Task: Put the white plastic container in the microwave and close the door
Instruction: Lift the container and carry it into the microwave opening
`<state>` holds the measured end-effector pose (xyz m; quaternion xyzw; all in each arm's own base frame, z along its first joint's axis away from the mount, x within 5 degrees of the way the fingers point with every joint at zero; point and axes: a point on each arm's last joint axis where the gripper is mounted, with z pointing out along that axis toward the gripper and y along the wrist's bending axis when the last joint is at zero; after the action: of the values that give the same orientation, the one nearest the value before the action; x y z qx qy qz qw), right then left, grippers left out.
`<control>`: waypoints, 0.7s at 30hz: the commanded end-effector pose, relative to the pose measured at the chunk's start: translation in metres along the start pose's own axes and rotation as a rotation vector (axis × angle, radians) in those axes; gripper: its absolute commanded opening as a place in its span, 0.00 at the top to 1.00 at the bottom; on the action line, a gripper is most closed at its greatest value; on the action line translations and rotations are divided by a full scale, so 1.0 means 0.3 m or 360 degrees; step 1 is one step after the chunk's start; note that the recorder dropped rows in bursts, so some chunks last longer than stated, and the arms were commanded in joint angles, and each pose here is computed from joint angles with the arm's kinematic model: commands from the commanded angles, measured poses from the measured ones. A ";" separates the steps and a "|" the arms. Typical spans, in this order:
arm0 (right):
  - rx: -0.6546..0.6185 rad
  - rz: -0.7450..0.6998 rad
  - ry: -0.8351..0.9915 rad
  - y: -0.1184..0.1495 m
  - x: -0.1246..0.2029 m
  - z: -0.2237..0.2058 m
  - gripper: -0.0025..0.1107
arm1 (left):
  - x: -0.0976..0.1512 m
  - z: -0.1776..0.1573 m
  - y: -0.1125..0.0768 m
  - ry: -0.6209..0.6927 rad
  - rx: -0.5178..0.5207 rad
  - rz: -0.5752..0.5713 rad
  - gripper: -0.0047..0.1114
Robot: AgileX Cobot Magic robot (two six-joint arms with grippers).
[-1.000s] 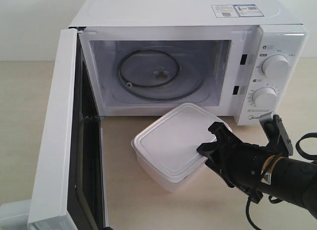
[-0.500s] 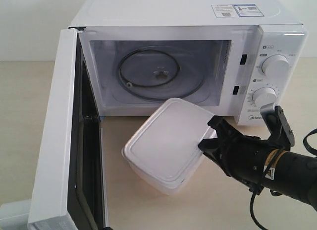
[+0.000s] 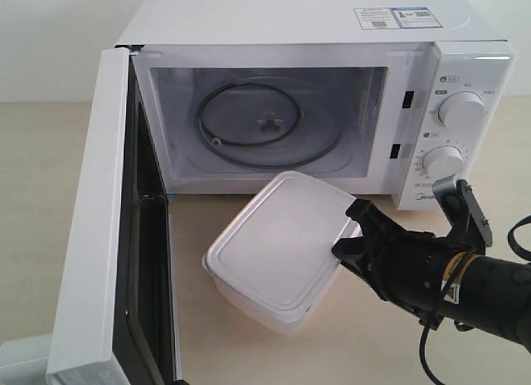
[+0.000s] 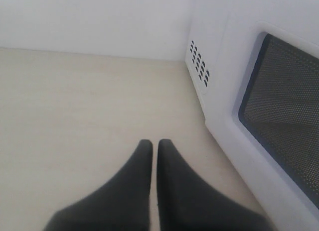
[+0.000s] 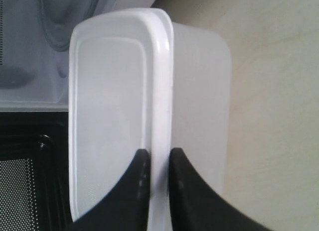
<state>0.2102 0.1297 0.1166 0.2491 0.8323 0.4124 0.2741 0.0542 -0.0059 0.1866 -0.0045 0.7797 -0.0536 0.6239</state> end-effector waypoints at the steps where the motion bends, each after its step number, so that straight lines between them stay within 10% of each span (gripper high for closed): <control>1: -0.0100 -0.0099 0.0028 0.024 0.005 -0.003 0.98 | 0.003 0.000 0.001 -0.0002 -0.0006 0.0006 0.92; 21: -0.0406 0.0008 -0.0097 0.089 -0.001 -0.009 0.98 | 0.003 0.000 0.001 -0.0002 -0.0006 0.0006 0.92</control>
<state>0.2136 0.1379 0.1330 0.2185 0.7854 0.4862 0.3147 0.0542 -0.0059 0.1866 -0.0045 0.7797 -0.0536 0.6239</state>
